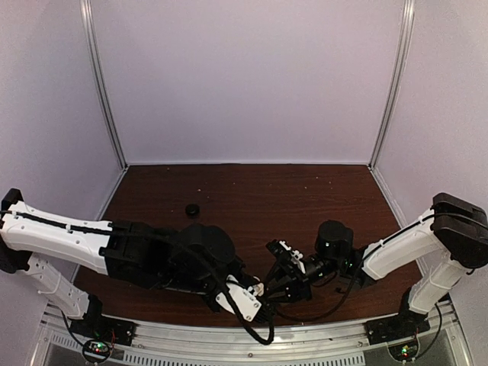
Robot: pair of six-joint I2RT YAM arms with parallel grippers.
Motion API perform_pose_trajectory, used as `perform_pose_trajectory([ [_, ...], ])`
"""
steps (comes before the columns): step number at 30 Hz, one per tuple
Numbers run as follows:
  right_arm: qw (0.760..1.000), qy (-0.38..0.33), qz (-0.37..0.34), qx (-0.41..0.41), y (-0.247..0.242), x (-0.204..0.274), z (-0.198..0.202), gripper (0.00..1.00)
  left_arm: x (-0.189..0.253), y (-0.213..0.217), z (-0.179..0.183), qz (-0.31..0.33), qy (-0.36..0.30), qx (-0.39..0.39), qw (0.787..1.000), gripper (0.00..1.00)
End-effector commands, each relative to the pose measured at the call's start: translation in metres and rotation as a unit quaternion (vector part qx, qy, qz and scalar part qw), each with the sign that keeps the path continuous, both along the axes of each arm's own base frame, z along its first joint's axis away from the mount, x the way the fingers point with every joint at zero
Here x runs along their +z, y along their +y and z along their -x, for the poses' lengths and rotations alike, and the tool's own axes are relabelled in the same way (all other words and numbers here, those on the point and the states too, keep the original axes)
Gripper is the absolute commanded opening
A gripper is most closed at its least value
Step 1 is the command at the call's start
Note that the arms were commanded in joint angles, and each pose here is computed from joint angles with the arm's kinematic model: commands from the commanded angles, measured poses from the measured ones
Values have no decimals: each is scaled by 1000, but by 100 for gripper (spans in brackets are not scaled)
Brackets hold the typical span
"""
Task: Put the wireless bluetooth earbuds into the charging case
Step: Insert the right earbud into the right side groove of the charging case.
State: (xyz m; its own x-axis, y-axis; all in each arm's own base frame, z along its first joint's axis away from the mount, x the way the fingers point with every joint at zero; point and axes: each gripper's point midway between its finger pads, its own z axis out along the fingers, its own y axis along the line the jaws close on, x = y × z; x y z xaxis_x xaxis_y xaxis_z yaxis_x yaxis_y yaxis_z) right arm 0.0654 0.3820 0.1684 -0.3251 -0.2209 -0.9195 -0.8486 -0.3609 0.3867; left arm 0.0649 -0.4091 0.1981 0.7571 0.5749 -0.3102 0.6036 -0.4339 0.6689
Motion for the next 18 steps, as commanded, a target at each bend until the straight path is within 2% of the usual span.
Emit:
perform_pose_trajectory([
  [1, 993, -63, -98, 10, 6, 53, 6, 0, -1, -15, 4, 5, -13, -10, 1000, 19],
  [13, 992, -71, -101, -1, 7, 53, 3, 0, 12, -12, 2, -1, -29, 5, 1000, 36],
  [18, 992, -75, -97, -8, 7, 49, 1, 0, 23, -9, 0, 1, -36, 10, 999, 38],
])
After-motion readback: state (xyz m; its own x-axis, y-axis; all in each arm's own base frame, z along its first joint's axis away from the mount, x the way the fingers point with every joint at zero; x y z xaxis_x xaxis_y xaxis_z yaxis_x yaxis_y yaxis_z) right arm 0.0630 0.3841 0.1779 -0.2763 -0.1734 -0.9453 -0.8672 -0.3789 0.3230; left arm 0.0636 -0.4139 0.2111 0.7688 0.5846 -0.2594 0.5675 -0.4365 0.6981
